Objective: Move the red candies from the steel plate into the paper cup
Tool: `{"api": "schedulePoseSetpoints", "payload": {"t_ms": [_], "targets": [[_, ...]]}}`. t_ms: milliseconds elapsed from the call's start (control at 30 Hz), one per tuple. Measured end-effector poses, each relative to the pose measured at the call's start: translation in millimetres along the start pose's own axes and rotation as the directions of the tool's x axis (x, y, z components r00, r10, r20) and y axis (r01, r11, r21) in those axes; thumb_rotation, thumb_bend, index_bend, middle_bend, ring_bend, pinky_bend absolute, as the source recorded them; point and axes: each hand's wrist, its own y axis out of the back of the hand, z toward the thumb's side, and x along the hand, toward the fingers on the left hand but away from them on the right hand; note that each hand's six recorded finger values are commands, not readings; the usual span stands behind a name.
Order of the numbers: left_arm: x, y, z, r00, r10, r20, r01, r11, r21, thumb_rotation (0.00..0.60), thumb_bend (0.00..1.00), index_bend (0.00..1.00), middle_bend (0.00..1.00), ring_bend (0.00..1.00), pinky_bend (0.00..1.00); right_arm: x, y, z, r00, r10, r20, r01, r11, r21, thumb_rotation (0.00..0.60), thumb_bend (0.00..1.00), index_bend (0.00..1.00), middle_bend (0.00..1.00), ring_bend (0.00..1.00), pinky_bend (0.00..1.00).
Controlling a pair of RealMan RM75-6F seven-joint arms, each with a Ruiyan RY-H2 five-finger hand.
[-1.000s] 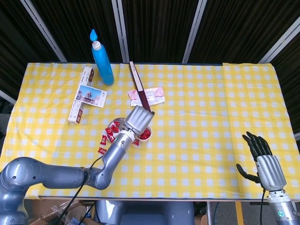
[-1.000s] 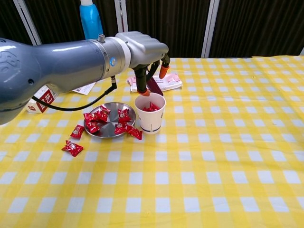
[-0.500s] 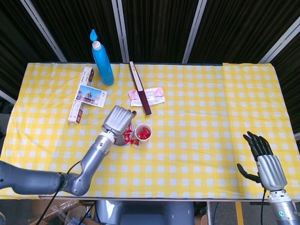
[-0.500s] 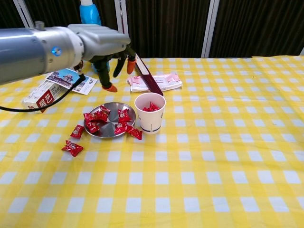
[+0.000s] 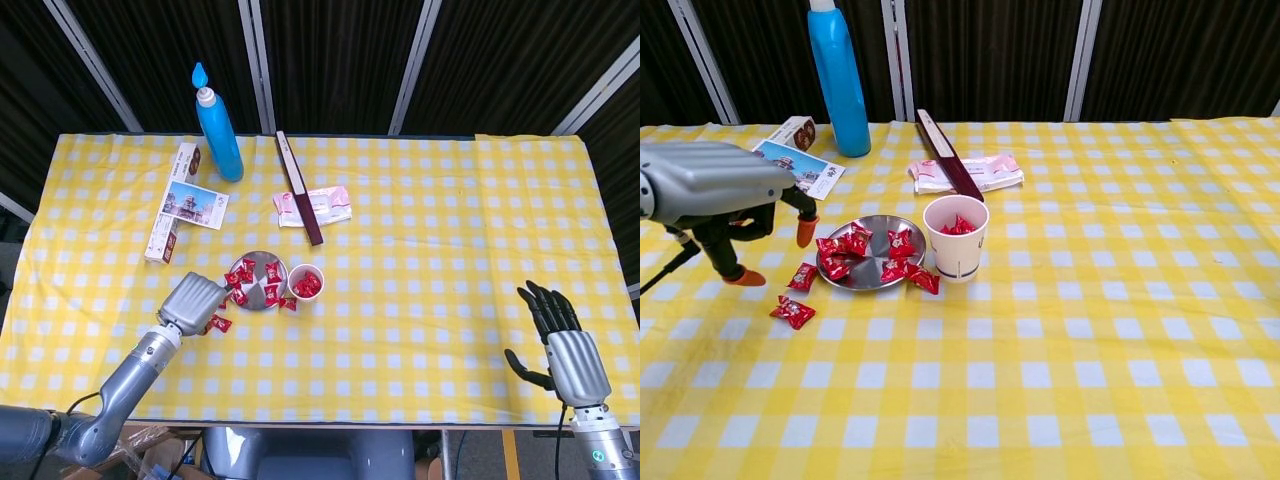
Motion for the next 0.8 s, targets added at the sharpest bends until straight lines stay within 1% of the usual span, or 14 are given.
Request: {"api": "schedulePoseSetpoints", "payload": {"t_ms": [133, 233, 367, 500, 800], "targets": [[-4, -16, -1, 0.999, -0.031, 0.011, 0.031, 0.999, 0.008, 0.600, 0.27, 0.42, 0.93, 0.97, 0.99, 0, 1, 0, 1.000, -0.003, 0.001, 0.003, 1.000, 0.000, 0.600, 0.39, 0.00, 0.00, 0.00, 0.00], [-4, -24, 0, 0.999, -0.039, 0.014, 0.039, 0.999, 0.019, 0.600, 0.27, 0.42, 0.93, 0.97, 0.99, 0, 1, -1, 1.000, -0.005, 0.003, 0.005, 1.000, -0.003, 0.600, 0.39, 0.00, 0.00, 0.00, 0.00], [-1, -31, -3, 0.999, -0.039, 0.004, 0.039, 0.999, 0.031, 0.600, 0.29, 0.42, 0.93, 0.97, 0.99, 0, 1, 0, 1.000, -0.003, 0.002, 0.003, 1.000, -0.005, 0.600, 0.39, 0.00, 0.00, 0.00, 0.00], [7, -38, -4, 0.999, -0.037, -0.010, 0.038, 0.999, 0.023, 0.600, 0.29, 0.42, 0.93, 0.97, 0.99, 0, 1, 0, 1.000, -0.002, 0.001, 0.002, 1.000, -0.005, 0.600, 0.39, 0.00, 0.00, 0.00, 0.00], [22, -55, 8, 0.998, -0.068, -0.002, 0.068, 0.998, 0.006, 0.600, 0.34, 0.44, 0.92, 0.97, 0.99, 0, 2, 0, 1.000, -0.003, 0.001, 0.003, 1.000, -0.007, 0.600, 0.39, 0.00, 0.00, 0.00, 0.00]]}}
